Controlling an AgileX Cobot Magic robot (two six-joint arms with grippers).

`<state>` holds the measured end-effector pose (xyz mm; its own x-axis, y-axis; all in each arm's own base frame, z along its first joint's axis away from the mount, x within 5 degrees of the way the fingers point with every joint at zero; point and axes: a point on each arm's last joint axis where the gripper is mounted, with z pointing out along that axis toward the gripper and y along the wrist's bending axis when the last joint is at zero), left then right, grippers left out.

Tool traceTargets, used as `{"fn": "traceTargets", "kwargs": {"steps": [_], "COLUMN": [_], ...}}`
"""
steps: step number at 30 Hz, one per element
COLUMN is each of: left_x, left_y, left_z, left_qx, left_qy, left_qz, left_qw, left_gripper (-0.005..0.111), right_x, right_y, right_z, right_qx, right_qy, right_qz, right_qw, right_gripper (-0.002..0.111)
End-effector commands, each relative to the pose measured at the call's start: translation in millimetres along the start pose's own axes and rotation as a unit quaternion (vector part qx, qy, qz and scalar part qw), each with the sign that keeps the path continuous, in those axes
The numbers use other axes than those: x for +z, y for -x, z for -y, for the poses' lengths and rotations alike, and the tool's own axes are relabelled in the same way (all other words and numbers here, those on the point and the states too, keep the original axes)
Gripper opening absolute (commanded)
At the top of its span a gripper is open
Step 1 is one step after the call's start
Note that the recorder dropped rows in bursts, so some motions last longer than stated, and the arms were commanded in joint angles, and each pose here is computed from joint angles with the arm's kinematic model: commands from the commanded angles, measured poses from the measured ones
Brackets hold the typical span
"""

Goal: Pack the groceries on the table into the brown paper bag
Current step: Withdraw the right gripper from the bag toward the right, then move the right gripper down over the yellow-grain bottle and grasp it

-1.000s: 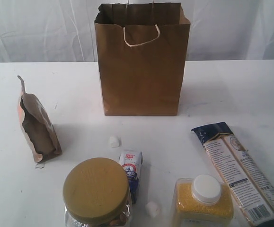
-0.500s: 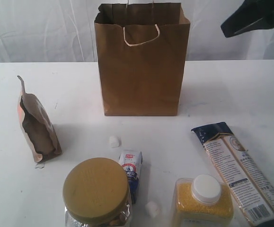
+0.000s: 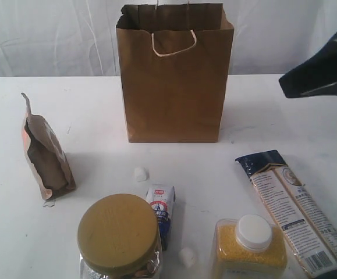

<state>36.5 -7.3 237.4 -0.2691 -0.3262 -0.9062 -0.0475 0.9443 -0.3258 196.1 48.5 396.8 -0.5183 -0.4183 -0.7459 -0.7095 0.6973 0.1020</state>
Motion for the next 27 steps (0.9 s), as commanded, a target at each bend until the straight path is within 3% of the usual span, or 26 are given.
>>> {"fn": "traceTargets", "kwargs": {"steps": [1,8,21,27], "left_x": [-1.7,-1.7,-1.7,-1.7], "left_y": [1.9,1.8,1.7,1.7], "left_z": [1.7,2.0,2.6,2.6], "left_qx": [-0.004,-0.006,-0.011,-0.011], "left_qy": [-0.008,-0.01,-0.013,-0.013], "left_qz": [0.004,0.003,0.003,0.003], "left_qw": [1.0,1.0,1.0,1.0], "left_gripper": [0.0,0.0,0.0,0.0], "right_x": [-18.5,-23.9,4.6,20.9], "right_y": [-12.5,-46.5,-92.7,-110.2], "right_z": [-36.9,-59.7,-73.6,-81.0], "right_qx": [-0.038,-0.108,-0.099,-0.161], "right_qy": [0.005,-0.021,0.044,0.099], "right_qz": [0.024,-0.018,-0.064,-0.081], "right_qw": [0.999,0.994,0.992,0.979], "right_gripper": [0.078,0.078,0.078,0.078]}}
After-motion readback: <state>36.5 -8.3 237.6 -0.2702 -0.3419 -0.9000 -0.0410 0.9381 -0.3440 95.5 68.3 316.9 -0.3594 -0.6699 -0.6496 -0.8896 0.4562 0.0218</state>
